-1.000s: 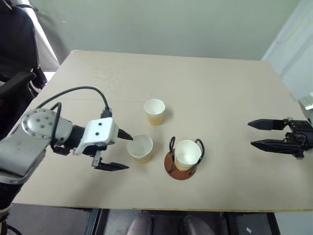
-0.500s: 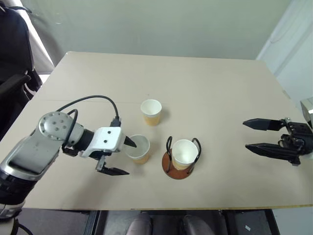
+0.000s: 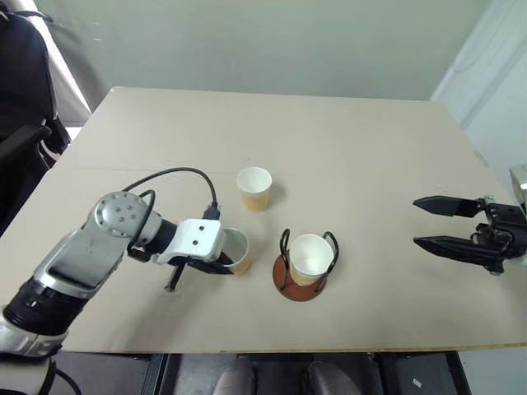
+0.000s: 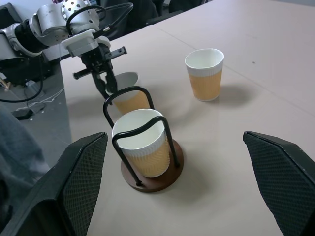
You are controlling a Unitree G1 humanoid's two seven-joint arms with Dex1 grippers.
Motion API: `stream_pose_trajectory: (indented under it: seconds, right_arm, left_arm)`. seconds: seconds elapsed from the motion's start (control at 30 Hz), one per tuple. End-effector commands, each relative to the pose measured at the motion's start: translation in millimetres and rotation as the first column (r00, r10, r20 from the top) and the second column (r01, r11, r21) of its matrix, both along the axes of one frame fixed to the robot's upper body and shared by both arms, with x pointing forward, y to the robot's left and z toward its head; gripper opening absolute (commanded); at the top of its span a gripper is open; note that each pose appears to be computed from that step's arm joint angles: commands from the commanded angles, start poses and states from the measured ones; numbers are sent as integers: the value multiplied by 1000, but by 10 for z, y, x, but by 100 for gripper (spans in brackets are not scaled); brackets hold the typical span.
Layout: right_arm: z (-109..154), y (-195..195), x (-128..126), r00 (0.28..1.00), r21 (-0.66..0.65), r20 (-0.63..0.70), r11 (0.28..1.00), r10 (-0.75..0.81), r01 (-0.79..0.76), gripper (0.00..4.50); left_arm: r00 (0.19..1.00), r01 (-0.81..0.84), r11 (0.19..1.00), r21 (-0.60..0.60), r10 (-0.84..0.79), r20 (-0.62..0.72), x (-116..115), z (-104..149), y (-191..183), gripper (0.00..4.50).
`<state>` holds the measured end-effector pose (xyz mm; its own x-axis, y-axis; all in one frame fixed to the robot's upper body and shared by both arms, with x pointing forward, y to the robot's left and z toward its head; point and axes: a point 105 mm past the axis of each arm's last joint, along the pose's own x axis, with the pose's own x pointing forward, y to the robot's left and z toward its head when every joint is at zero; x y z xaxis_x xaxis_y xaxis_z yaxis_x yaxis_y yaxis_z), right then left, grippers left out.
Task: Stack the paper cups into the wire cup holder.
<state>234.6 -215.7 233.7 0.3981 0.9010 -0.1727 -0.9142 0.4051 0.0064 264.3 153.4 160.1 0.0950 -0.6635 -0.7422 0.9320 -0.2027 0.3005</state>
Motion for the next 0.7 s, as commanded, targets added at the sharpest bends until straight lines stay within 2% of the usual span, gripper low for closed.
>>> stream_pose_trajectory:
  seconds: [0.03,0.13,0.27,0.4,0.5,0.6,0.7]
  right_arm:
    - [57,19,7,999,-30,43,1000,1,0,450]
    - [64,57,1,999,-41,48,999,17,-15,450]
    - [107,98,-39,997,-54,52,997,50,-47,450]
    - [144,89,-35,997,-62,54,997,49,-46,450]
    - [151,77,-20,997,-74,60,997,41,-36,450]
    - [155,83,11,997,-95,73,995,37,-30,450]
    - [177,146,28,995,-98,88,994,54,-46,450]
  left_arm:
    - [1000,1,1000,4,-1,31,46,47,17,2]
    - [999,-10,998,-56,13,47,105,203,37,2]
    - [997,37,979,-199,-22,76,119,621,-31,2]
    - [985,114,943,-313,-66,159,143,1099,-186,2]
    - [965,194,917,-348,-113,238,186,1377,-352,2]
    - [939,274,899,-342,-173,299,276,1538,-561,2]
    - [903,403,859,-315,-317,290,248,1483,-953,2]
